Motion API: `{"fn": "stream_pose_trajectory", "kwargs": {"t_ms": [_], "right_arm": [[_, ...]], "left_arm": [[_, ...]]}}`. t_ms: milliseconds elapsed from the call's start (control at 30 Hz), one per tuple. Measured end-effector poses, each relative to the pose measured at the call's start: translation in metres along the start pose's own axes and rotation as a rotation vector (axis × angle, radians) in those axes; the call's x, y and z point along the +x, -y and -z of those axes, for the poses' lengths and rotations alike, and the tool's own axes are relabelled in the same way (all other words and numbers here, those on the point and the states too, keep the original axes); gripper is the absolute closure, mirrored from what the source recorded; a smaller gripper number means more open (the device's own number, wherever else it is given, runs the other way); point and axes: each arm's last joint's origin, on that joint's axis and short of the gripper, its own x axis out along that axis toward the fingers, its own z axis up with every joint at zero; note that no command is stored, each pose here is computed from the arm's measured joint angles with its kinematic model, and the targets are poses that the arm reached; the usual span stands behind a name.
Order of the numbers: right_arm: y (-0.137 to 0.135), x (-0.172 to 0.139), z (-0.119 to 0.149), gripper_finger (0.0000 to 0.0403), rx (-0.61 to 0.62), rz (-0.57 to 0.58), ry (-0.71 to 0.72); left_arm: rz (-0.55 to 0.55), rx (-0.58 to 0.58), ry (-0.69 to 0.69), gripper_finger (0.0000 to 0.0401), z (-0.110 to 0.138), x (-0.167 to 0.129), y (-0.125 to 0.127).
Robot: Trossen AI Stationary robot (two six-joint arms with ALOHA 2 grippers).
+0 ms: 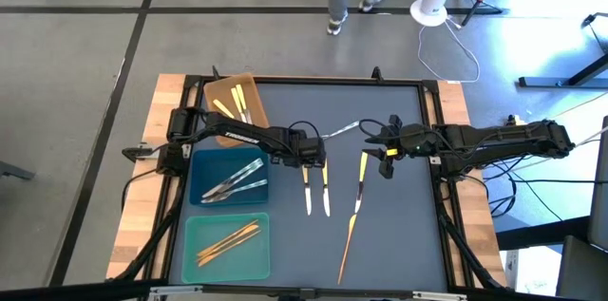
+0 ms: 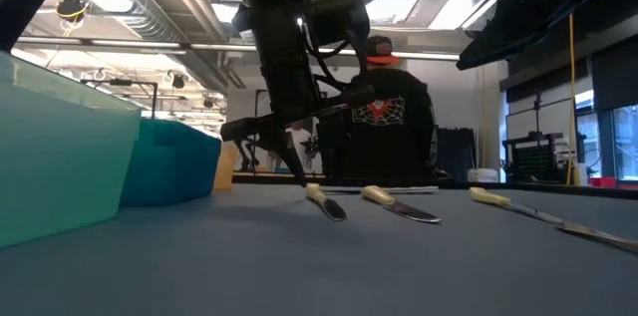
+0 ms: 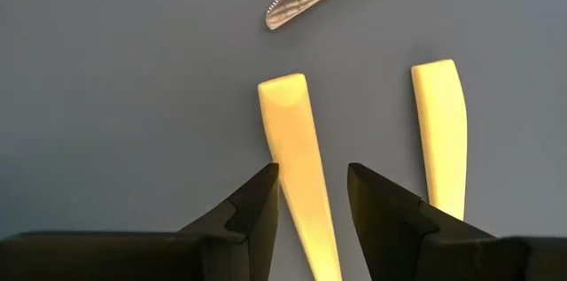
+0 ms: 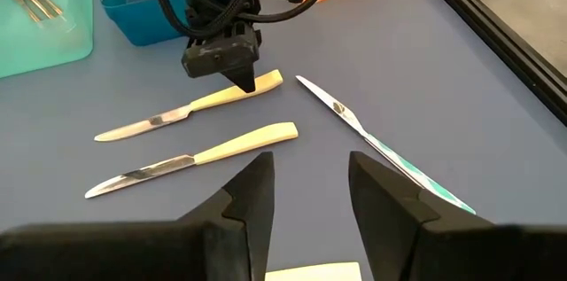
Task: Sort silverware by color (type)
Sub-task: Put the yellow knife into the orange bin
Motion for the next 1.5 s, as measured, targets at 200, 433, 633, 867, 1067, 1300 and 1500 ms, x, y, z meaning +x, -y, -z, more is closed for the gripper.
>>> {"fn": "stream_pose_trajectory", "kwargs": {"t_ms": [200, 433, 633, 867, 1067, 1300, 1500], "right_arm": [[0.000, 0.000, 0.000, 0.0269, 0.000, 0.000, 0.000], [0.000, 0.000, 0.000, 0.0269, 0.000, 0.000, 0.000], [0.000, 0.000, 0.000, 0.0269, 0.000, 0.000, 0.000], [0.000, 0.000, 0.001, 0.0269, -0.002, 0.001, -0.006], [0.000, 0.000, 0.001, 0.0269, -0.001, 0.001, -0.006], [0.000, 0.000, 0.001, 0.0269, -0.001, 0.001, -0.006], [0.000, 0.000, 0.001, 0.0269, -0.001, 0.001, -0.006]], "left_arm": [[-0.001, -0.002, 0.003, 0.0271, 0.000, 0.000, 0.000], [-0.004, -0.019, 0.011, 0.0271, 0.000, 0.000, 0.000], [-0.024, -0.016, -0.017, 0.0271, 0.004, 0.015, -0.002], [-0.033, -0.011, -0.001, 0.0271, 0.006, 0.019, -0.002], [-0.032, 0.022, -0.009, 0.0271, 0.008, 0.018, -0.001], [-0.035, 0.060, 0.007, 0.0271, 0.011, 0.019, -0.001], [-0.039, 0.064, 0.026, 0.0271, 0.011, 0.019, -0.001]]}}
